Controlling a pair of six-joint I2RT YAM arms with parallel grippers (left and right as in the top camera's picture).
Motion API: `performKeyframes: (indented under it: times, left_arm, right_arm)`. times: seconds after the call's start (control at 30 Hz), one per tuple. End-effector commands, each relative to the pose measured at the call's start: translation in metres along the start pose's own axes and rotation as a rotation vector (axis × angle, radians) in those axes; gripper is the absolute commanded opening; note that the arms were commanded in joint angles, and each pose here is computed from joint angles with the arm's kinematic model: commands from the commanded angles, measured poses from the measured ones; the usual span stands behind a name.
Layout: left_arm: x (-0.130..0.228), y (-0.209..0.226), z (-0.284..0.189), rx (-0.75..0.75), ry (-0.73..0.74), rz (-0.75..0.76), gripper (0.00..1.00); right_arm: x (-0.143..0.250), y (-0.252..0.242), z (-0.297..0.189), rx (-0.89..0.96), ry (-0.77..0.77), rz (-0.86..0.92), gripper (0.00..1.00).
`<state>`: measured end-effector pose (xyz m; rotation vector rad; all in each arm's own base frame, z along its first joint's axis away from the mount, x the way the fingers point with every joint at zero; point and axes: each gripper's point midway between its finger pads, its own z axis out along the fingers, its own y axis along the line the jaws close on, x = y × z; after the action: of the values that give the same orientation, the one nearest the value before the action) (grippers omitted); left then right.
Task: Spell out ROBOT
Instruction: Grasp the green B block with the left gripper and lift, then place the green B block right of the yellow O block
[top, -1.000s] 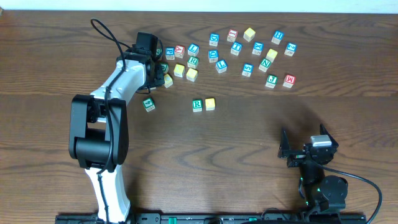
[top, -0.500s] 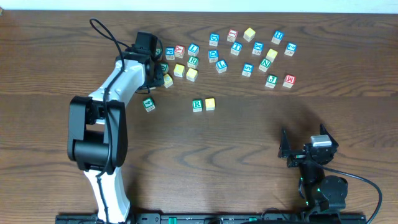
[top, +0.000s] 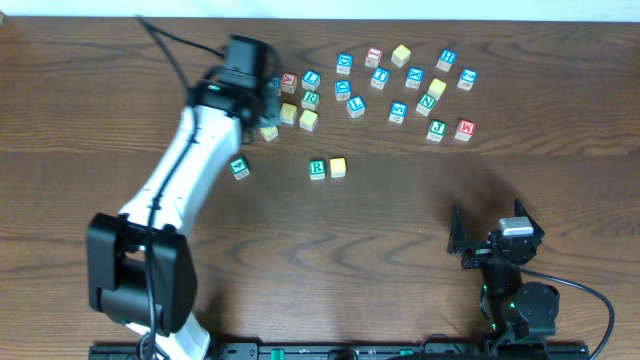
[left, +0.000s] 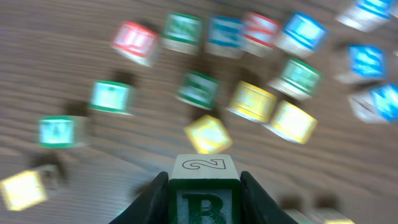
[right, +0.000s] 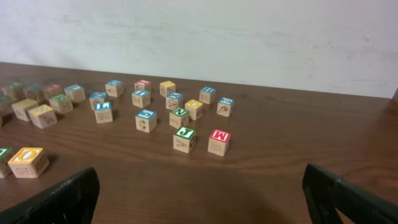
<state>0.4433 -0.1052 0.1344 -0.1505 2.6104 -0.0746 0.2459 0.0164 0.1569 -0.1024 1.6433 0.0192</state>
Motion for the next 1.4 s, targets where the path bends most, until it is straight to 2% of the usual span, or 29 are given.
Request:
performKeyframes:
  times: [0.0, 0.27, 0.4, 0.5, 0.77, 1.37]
  left_arm:
    - [0.026, -0.05, -0.004, 0.048, 0.03, 0.053, 0.29]
    - [0.072, -0.136, -0.008, 0.152, 0.048, 0.154, 0.29]
    - [0.097, -0.167, -0.001, 0.182, 0.068, 0.224, 0.29]
    - [0.111, -0.179, 0.009, 0.185, 0.088, 0.214, 0.29]
    - [0.132, -0.185, 0.041, 0.158, 0.133, 0.157, 0.29]
    - [0.136, -0.178, 0.066, 0.113, 0.134, 0.155, 0.3]
  right_arm:
    - [0.0, 0.002, 0.0, -0.008, 0.0, 0.013, 0.99]
    - [0.0, 0.002, 0.0, -0.008, 0.0, 0.013, 0.99]
    - [0.0, 0.002, 0.0, -0.008, 0.0, 0.013, 0.99]
    - [0.0, 0.002, 0.0, -0.008, 0.0, 0.013, 0.99]
    - [0.0, 0.002, 0.0, -0.008, 0.0, 0.013, 0.99]
    - [0.0, 0.002, 0.0, -0.008, 0.0, 0.013, 0.99]
